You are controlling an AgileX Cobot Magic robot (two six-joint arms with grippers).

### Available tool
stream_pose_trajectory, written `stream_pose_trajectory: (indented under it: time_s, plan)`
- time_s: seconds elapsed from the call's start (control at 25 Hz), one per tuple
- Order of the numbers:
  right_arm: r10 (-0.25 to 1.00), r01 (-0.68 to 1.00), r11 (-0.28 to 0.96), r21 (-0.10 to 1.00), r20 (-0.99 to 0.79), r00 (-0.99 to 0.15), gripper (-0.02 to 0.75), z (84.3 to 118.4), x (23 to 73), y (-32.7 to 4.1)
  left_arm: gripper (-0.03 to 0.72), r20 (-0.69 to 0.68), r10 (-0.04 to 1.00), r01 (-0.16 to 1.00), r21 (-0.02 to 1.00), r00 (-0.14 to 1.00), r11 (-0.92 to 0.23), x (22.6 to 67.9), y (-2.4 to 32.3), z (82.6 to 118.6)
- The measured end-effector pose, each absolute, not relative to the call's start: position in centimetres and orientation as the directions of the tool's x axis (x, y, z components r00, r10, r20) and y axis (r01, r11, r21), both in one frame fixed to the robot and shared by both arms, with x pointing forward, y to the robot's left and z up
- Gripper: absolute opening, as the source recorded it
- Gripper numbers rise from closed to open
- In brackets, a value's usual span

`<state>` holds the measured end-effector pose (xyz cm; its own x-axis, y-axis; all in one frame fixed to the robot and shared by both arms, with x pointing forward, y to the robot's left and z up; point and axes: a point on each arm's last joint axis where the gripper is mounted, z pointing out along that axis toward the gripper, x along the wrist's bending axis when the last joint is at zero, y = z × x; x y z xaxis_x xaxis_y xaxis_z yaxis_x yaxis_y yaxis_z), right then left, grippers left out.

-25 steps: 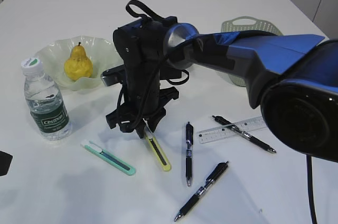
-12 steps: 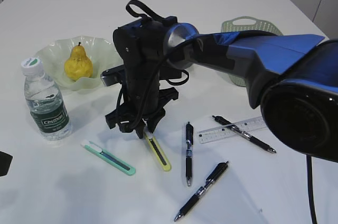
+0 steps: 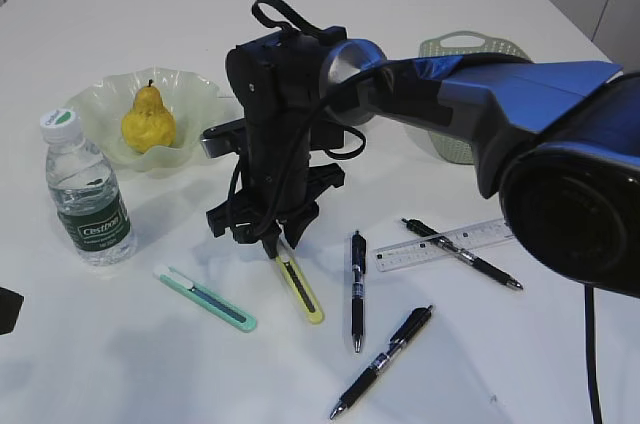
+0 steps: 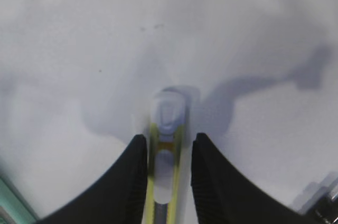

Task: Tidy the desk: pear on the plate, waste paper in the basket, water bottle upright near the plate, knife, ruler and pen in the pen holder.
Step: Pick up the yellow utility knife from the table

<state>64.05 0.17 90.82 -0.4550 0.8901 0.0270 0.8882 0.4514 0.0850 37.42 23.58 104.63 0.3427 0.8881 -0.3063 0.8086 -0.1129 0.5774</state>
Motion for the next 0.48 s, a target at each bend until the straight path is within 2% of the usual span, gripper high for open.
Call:
stream_pose_trajectory:
  time_s: [0.44,0.48]
  plan:
    - [0.885,0.884,0.46,0.084,0.032,-0.464,0.239,90.82,64.02,0.21,0.402,-0.306,0.888,0.809,0.577,0.343,-0.113,37.42,23.58,104.63]
    - [0.884,0.883,0.462,0.084,0.032,-0.466,0.214,90.82,64.02,0.21,0.402,-0.306,0.888,0.809,0.577,0.343,-0.113,37.42,23.58,104.63]
